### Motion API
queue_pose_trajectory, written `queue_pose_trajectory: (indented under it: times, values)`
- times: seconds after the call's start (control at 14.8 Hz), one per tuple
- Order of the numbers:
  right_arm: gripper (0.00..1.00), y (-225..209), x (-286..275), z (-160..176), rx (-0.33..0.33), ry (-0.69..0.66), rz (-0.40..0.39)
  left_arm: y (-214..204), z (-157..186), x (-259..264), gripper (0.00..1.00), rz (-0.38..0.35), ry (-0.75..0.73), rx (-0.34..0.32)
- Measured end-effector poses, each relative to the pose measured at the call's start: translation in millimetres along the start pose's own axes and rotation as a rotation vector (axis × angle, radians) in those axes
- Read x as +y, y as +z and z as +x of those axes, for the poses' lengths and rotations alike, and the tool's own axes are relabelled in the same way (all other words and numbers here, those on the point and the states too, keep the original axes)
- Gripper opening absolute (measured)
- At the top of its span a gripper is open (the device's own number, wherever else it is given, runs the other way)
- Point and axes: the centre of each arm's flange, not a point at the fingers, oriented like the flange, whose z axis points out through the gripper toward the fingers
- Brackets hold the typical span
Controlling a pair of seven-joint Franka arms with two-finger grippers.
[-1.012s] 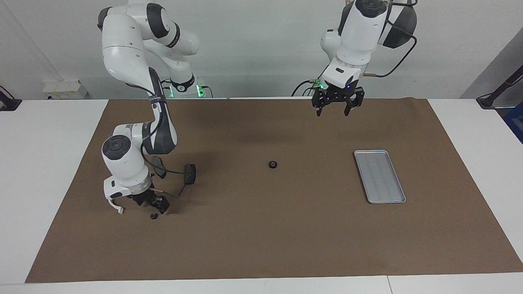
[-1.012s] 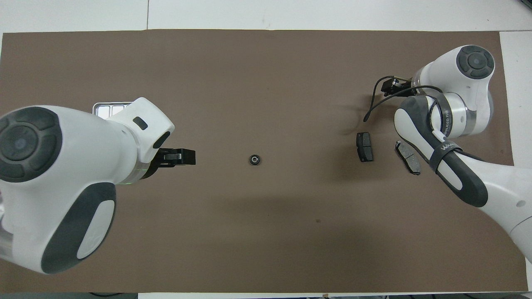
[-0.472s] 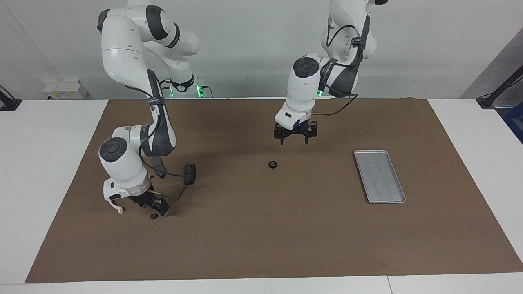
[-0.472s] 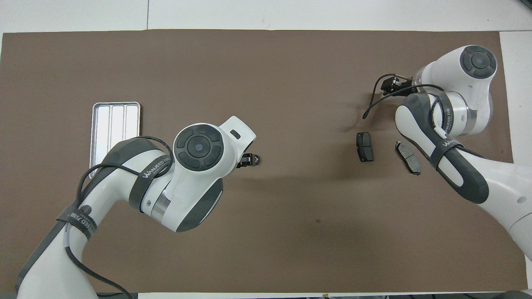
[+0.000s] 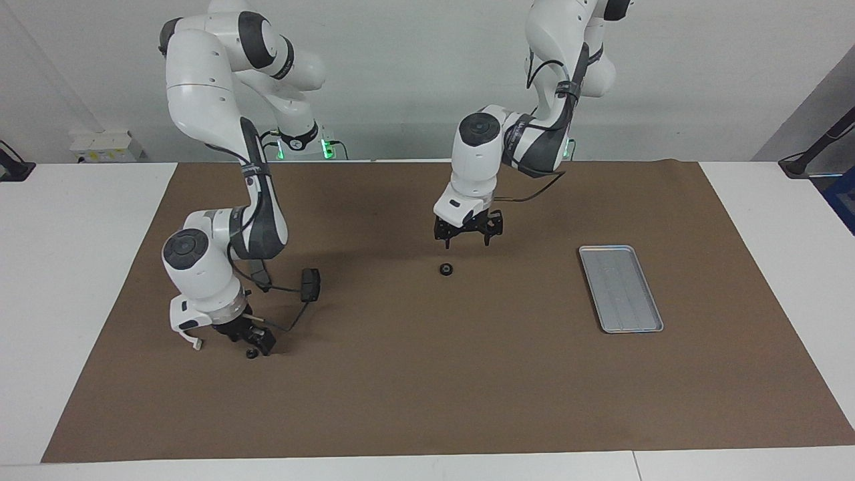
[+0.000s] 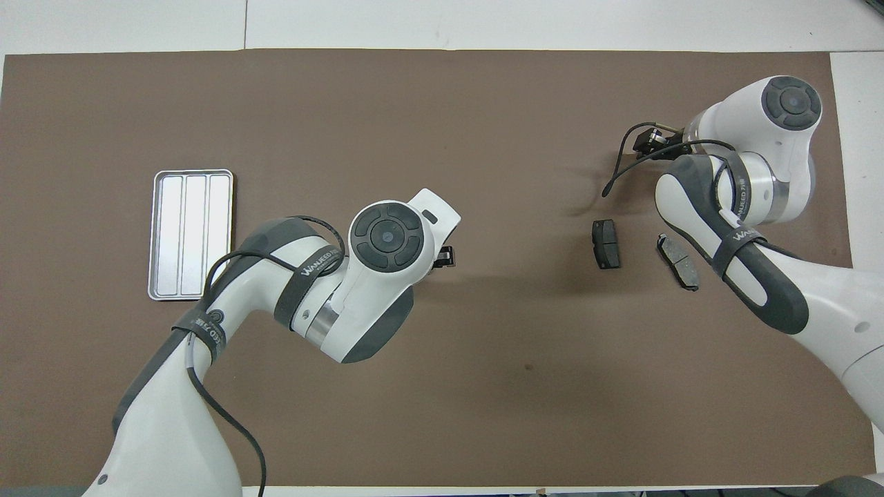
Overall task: Pick bearing gear from pile to tray
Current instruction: 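Carry the bearing to the tray while the right gripper grasps another gear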
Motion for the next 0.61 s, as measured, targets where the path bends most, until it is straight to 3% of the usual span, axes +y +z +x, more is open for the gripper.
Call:
queue_pose_trajectory:
  times: [0.61]
  values:
    - [0.90, 1.9, -0.5, 4.2, 0.004, 0.003, 0.003, 33.1, 4.3, -1.6, 1.00, -0.018, -0.006, 0.015]
